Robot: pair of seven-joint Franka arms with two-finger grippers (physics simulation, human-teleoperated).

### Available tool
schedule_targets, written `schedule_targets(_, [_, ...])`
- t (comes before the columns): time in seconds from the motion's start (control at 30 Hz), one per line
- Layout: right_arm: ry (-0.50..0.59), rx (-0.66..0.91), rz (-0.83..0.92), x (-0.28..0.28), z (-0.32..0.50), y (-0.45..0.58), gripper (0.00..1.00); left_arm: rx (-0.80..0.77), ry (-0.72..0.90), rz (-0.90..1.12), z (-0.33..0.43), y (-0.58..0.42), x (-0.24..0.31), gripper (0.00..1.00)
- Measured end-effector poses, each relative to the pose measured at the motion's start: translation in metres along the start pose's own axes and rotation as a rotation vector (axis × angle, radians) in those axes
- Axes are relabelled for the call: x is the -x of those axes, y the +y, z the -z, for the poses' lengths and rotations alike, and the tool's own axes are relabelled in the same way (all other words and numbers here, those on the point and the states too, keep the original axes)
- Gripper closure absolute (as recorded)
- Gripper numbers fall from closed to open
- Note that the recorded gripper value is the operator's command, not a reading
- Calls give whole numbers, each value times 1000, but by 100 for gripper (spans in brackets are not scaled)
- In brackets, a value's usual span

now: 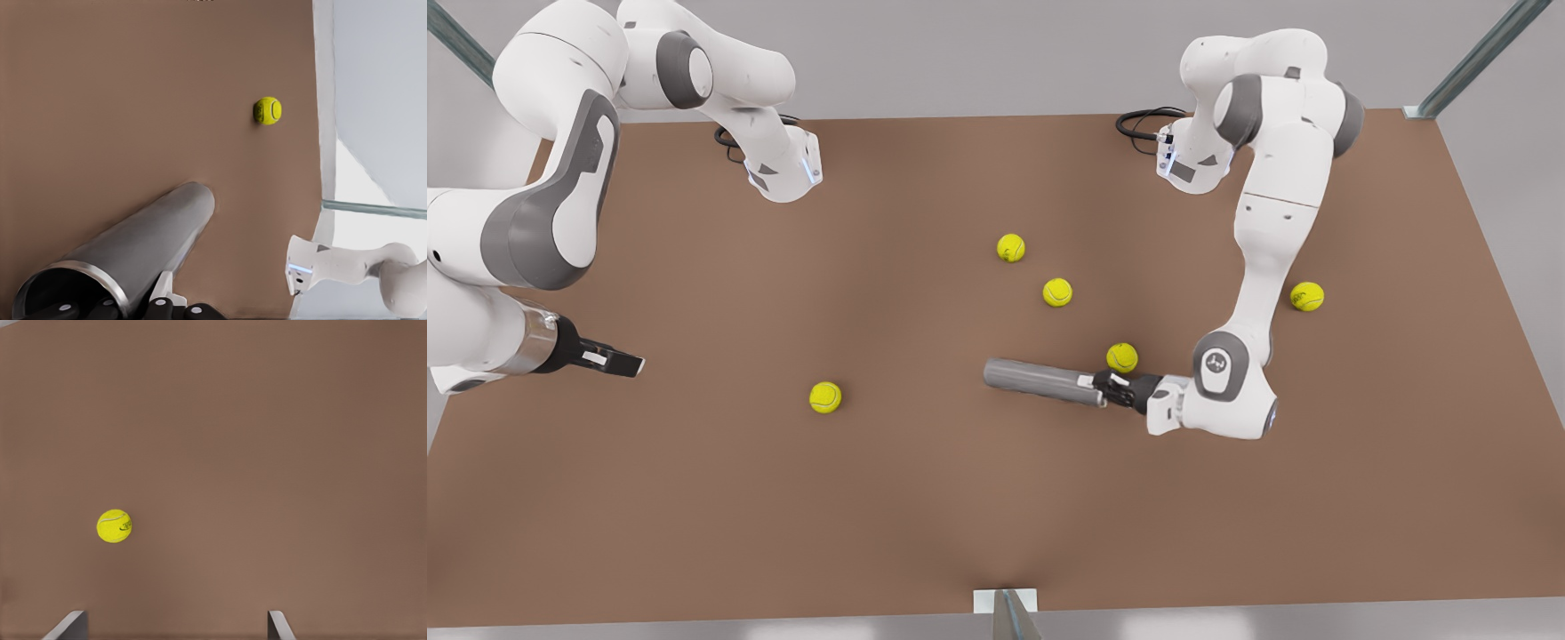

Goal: Put the tennis tube upright

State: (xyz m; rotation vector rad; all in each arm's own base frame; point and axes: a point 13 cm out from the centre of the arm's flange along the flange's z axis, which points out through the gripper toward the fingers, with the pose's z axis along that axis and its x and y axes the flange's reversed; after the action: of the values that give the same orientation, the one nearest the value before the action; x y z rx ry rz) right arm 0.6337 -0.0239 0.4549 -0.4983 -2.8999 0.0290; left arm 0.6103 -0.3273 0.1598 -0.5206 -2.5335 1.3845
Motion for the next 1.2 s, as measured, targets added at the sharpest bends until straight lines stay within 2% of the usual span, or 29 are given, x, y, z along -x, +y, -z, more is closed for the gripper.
schedule_targets(0.43, [0,1,1,0,0,0,0,285,-27,-66,152,-39,-17,79])
schedule_targets(0.7, [-1,1,0,0,0,-1,0,545,-85,-79,264,-40,-23,79])
schedule_targets(0.83, [0,1,-1,0,0,-1,0,715,-62,-82,309,-37,-39,79])
schedule_targets(1.0, [-2,2,1,-1,1,1,0,921,58,-106,309,-40,-47,79])
schedule_targets(1.2, [-5,3,1,-1,3,1,0,991,102,-35,287,-12,-43,79])
